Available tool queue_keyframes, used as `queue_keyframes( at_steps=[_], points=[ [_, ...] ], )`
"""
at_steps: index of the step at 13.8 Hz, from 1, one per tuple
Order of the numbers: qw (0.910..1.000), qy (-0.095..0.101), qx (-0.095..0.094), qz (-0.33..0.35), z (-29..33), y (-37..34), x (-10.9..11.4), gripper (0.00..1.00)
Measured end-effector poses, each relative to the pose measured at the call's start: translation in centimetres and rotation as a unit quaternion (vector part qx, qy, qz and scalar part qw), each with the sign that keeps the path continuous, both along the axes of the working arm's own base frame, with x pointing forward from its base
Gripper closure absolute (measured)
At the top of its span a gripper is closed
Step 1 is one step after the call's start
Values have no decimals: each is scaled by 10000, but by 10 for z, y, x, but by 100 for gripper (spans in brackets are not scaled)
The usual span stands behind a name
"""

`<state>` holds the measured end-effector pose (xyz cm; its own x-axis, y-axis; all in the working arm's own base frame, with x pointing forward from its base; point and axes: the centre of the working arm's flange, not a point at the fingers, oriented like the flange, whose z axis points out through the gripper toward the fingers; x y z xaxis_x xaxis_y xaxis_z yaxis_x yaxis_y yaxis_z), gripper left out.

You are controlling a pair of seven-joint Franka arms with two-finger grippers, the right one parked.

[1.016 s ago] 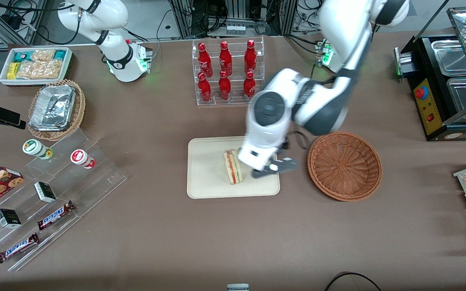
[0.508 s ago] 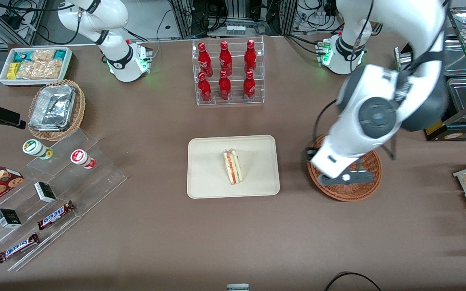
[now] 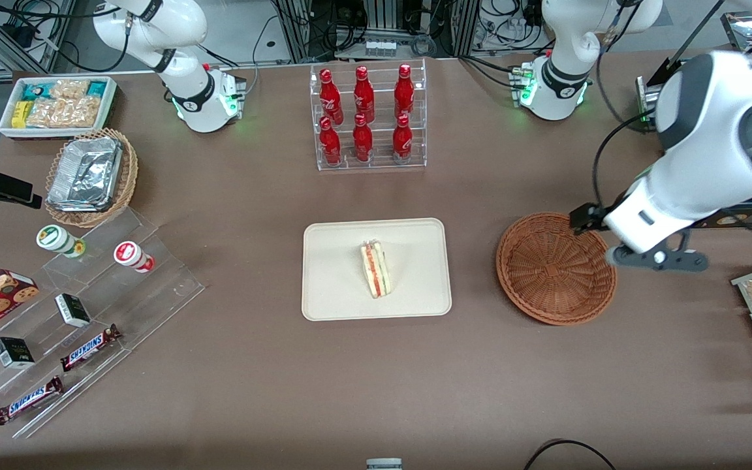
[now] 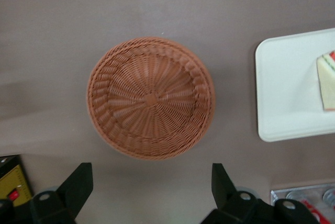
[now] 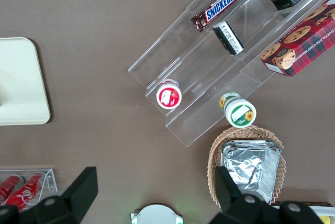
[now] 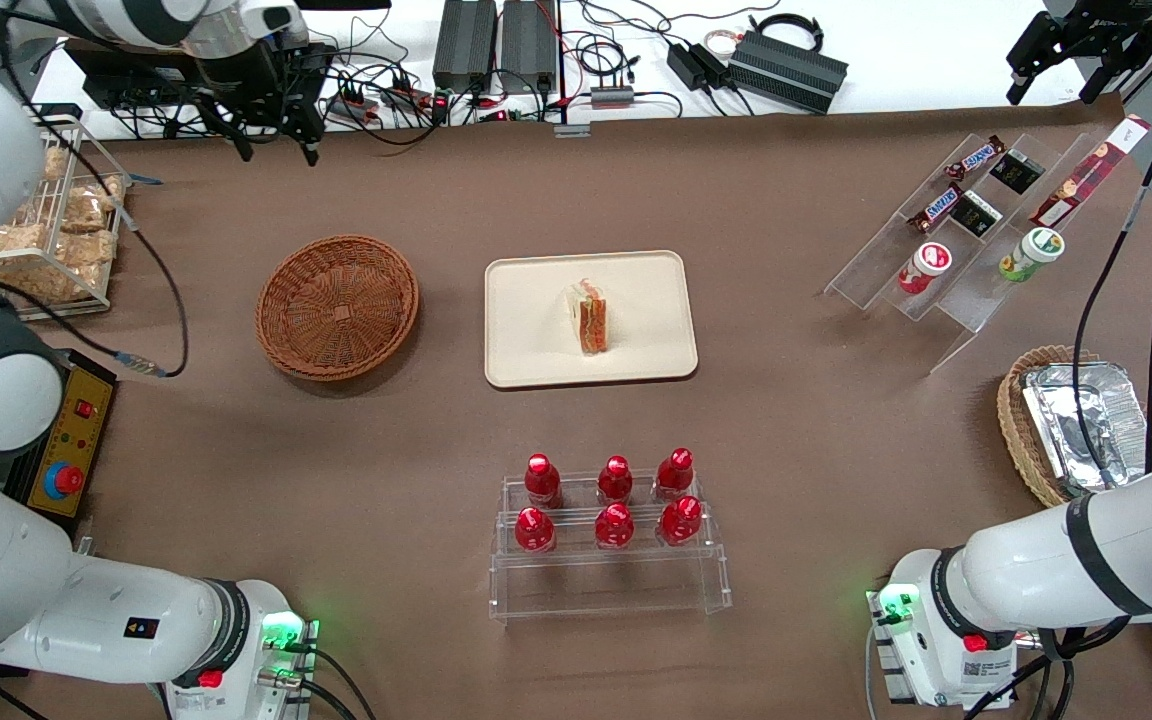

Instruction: Place sandwich from basket to tray

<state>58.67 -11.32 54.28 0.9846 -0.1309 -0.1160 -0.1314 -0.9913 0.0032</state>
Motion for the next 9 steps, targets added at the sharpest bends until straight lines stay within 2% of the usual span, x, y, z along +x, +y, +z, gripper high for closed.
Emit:
queue_keyframes(
  at_steps=[2, 5, 9],
  points=[
    [9999, 53, -50, -137, 18, 36, -15, 0],
    [9997, -9, -92, -207, 48, 77, -32, 0],
    [9997, -130, -70, -178, 74, 84, -49, 0]
  ],
)
